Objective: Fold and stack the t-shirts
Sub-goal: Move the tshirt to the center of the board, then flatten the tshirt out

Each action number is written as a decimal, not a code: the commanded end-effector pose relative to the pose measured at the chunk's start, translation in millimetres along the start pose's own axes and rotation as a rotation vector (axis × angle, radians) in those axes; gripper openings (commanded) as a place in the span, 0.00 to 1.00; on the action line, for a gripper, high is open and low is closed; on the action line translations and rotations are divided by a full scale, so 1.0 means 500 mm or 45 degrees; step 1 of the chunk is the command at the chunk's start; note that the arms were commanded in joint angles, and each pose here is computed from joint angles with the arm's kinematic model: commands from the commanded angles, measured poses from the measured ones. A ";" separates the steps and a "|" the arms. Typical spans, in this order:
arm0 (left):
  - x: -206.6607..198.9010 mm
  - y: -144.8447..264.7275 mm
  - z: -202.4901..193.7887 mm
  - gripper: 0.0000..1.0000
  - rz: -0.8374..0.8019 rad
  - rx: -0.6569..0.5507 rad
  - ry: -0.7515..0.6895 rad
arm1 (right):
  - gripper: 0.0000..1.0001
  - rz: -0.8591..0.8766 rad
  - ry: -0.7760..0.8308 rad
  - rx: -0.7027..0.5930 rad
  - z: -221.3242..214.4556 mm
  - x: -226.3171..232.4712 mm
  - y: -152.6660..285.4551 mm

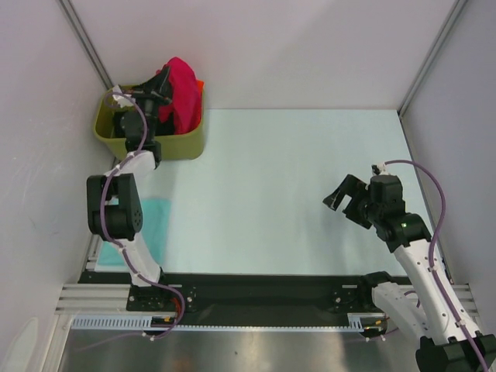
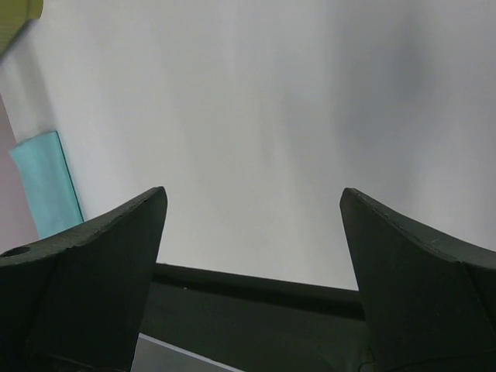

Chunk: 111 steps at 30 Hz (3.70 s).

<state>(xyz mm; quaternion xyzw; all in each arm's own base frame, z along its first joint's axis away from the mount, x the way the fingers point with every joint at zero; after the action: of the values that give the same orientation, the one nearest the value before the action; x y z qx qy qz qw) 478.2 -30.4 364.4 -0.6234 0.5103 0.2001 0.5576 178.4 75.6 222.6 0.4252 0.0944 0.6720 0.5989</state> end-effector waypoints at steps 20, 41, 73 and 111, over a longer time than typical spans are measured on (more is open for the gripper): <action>0.120 0.436 -0.372 0.87 1.350 1.083 -1.159 | 1.00 0.174 0.029 0.240 -0.072 0.020 -0.019; 0.302 0.474 -0.321 0.67 1.445 1.363 -1.055 | 0.79 0.137 0.354 0.545 -0.114 0.133 -0.209; 0.440 0.451 -0.363 0.00 1.709 1.580 -1.333 | 0.00 -0.091 0.268 0.466 0.008 0.109 -0.266; -0.523 0.333 -0.454 0.01 0.165 0.538 -1.821 | 0.00 -0.073 0.460 -0.906 0.290 0.136 0.332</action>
<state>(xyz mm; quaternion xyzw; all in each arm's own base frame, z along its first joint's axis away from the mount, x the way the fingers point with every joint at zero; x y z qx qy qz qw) 120.4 -117.9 545.0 -0.1628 0.1377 0.3654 0.9061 118.4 51.4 461.1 0.0779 -0.0739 0.7937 0.5987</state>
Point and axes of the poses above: each gripper's point midway between its finger pads, its own y axis back along the fingers, its own x axis along the line the jaws close on, z = x × y, the point moved 7 cm from there along y, back along the fingers, and after that the axes turned 8 degrees about y, right-handed, at the moved point
